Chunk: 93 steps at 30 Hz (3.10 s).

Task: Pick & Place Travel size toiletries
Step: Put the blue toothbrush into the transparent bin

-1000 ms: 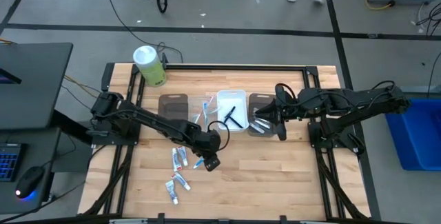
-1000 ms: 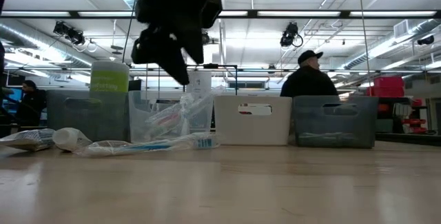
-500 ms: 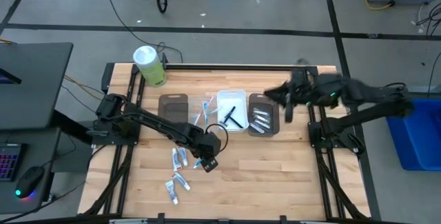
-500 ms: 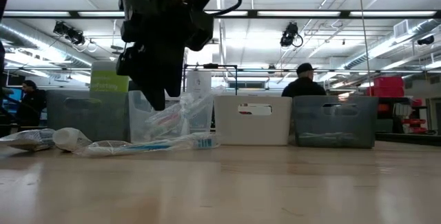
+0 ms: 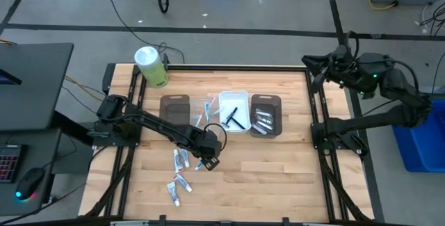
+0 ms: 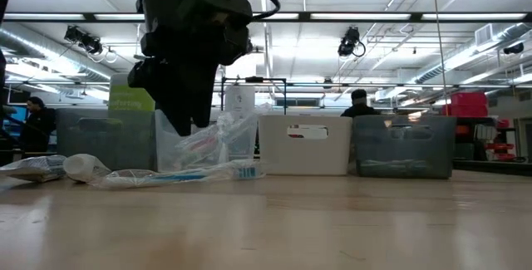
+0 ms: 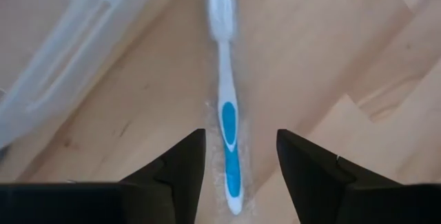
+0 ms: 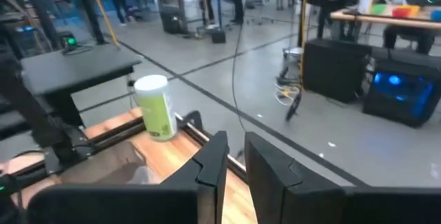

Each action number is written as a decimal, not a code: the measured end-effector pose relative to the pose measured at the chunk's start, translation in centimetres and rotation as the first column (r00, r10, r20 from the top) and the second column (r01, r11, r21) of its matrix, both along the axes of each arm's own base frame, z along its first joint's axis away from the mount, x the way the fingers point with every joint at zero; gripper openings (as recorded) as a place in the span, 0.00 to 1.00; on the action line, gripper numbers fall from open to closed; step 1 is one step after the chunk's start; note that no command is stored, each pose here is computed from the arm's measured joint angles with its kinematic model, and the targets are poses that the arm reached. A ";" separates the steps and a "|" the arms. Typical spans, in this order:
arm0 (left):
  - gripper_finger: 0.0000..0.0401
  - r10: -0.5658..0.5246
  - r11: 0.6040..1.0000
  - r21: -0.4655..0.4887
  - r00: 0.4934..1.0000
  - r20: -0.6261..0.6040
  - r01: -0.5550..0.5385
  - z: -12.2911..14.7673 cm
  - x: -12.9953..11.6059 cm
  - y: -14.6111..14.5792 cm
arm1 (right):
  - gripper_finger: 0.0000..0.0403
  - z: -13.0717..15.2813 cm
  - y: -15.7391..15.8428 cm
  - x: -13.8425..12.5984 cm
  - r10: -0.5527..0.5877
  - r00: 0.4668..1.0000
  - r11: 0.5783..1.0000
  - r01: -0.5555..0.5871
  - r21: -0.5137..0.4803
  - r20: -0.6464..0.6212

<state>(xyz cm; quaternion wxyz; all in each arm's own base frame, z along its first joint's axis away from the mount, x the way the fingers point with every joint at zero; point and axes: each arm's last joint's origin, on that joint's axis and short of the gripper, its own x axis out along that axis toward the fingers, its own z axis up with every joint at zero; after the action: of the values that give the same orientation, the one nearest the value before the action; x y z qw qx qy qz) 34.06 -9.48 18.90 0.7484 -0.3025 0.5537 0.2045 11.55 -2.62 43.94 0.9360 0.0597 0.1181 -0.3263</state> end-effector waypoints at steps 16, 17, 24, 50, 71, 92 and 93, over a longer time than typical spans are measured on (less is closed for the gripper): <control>0.39 0.058 0.994 0.096 0.998 0.016 -0.059 0.0 -0.1 0.3 | 0.14 -2.6 -0.1 1.9 0.026 0.991 0.994 -0.012 0.107 -0.128; 0.38 0.054 0.994 0.096 0.998 0.017 -0.056 0.0 -0.1 0.3 | 0.14 -2.6 -0.1 1.9 0.026 0.991 0.994 -0.012 0.107 -0.128; 0.37 -0.045 0.993 0.114 0.997 0.069 0.037 0.2 0.5 0.1 | 0.14 -2.3 -0.1 1.9 0.030 0.993 0.996 -0.020 0.088 -0.110; 0.64 0.012 0.999 0.033 1.000 0.023 -0.013 -2.1 0.5 -2.8 | 0.13 -0.6 -0.2 0.4 -0.068 0.993 0.996 0.072 0.044 -0.093; 0.53 -0.055 0.994 0.093 0.994 -0.099 0.065 -3.7 1.2 -3.6 | 0.13 -1.2 -0.3 1.8 -0.058 0.987 0.997 0.065 0.042 -0.150; 0.26 -0.049 0.995 0.080 0.991 -0.126 0.060 -4.6 1.3 -3.7 | 0.13 -1.2 -0.3 1.9 -0.033 0.988 0.998 0.042 0.053 -0.150; 0.23 -0.050 0.995 0.078 0.991 -0.127 0.060 -4.7 1.3 -3.7 | 0.13 -1.2 -0.3 1.9 -0.033 0.988 0.998 0.042 0.053 -0.150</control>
<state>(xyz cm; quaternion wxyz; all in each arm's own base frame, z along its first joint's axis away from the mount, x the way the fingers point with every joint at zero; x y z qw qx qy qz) 35.40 -13.21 14.25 0.7296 -0.2428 0.5986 0.2246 13.44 -2.89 42.77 0.9162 0.0635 0.1957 -0.3440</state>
